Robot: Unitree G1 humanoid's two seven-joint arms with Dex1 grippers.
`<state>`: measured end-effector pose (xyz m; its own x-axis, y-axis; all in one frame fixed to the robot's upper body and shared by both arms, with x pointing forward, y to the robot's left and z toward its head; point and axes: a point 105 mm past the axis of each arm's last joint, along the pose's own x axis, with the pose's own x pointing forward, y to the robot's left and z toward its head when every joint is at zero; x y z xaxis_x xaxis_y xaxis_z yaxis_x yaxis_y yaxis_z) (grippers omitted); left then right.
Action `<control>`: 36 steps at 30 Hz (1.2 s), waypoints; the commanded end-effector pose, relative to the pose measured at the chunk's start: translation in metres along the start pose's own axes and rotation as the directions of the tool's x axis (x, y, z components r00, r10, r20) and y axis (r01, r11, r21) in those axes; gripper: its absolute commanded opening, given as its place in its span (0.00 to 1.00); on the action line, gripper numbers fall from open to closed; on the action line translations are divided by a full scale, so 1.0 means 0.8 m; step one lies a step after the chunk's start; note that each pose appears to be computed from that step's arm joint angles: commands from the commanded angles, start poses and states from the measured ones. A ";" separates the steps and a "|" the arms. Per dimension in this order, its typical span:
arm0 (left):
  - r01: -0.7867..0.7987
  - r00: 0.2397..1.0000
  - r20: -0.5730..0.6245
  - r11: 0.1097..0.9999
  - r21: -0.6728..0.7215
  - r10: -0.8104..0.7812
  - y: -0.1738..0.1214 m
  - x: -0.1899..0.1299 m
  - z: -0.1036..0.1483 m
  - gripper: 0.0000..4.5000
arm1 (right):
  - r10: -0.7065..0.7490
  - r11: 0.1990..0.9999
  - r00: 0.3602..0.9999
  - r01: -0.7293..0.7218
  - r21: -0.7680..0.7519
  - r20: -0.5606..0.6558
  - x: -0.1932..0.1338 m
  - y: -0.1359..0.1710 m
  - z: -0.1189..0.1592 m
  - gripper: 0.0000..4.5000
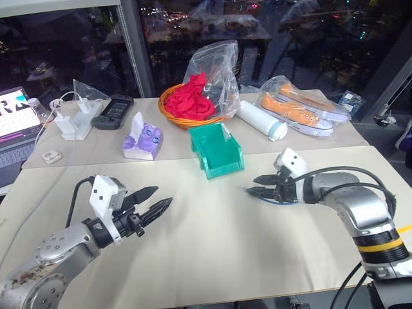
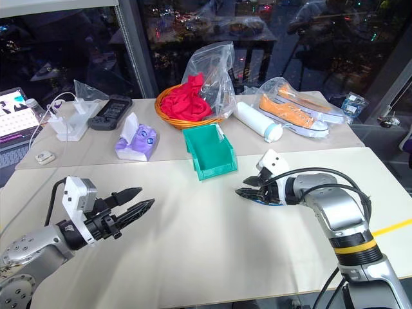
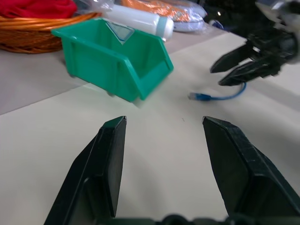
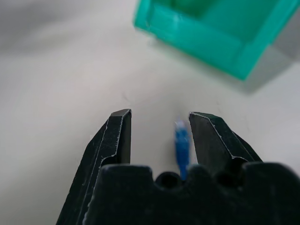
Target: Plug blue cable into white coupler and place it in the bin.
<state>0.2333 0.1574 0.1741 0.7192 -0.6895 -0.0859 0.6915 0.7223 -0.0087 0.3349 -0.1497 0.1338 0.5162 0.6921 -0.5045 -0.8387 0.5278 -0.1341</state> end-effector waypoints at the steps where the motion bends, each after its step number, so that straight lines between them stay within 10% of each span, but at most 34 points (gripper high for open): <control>1: 0.142 0.988 -0.058 0.990 0.018 -0.141 -0.029 -0.007 0.000 0.62 | -0.023 1.000 0.999 0.023 -0.020 -0.042 0.007 -0.009 -0.005 0.51; 14: 0.155 0.984 -0.095 0.988 0.027 -0.152 -0.026 -0.016 0.001 0.62 | -0.033 0.999 0.983 0.032 -0.010 -0.182 0.024 -0.017 -0.046 0.51; 20: 0.141 0.986 -0.090 0.989 0.035 -0.138 -0.023 -0.014 0.003 0.62 | 0.013 1.000 0.977 -0.012 0.006 -0.211 0.025 -0.008 -0.054 0.06; 23: 0.134 0.988 -0.083 0.990 0.039 -0.130 -0.021 -0.013 0.004 0.62 | 0.053 0.999 0.981 -0.054 0.002 -0.187 0.024 0.001 -0.049 0.01; 36: 0.195 0.977 -0.094 0.980 0.048 -0.190 -0.018 -0.005 0.007 0.62 | 0.519 0.809 0.842 -0.539 -0.233 -0.143 0.035 0.144 -0.014 0.01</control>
<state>0.2221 0.1526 0.1755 0.5841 -0.7905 -0.1842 0.8043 0.5942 0.0004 0.2547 -0.0836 0.0893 -0.0077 0.7847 -0.6198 -0.9999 -0.0106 -0.0011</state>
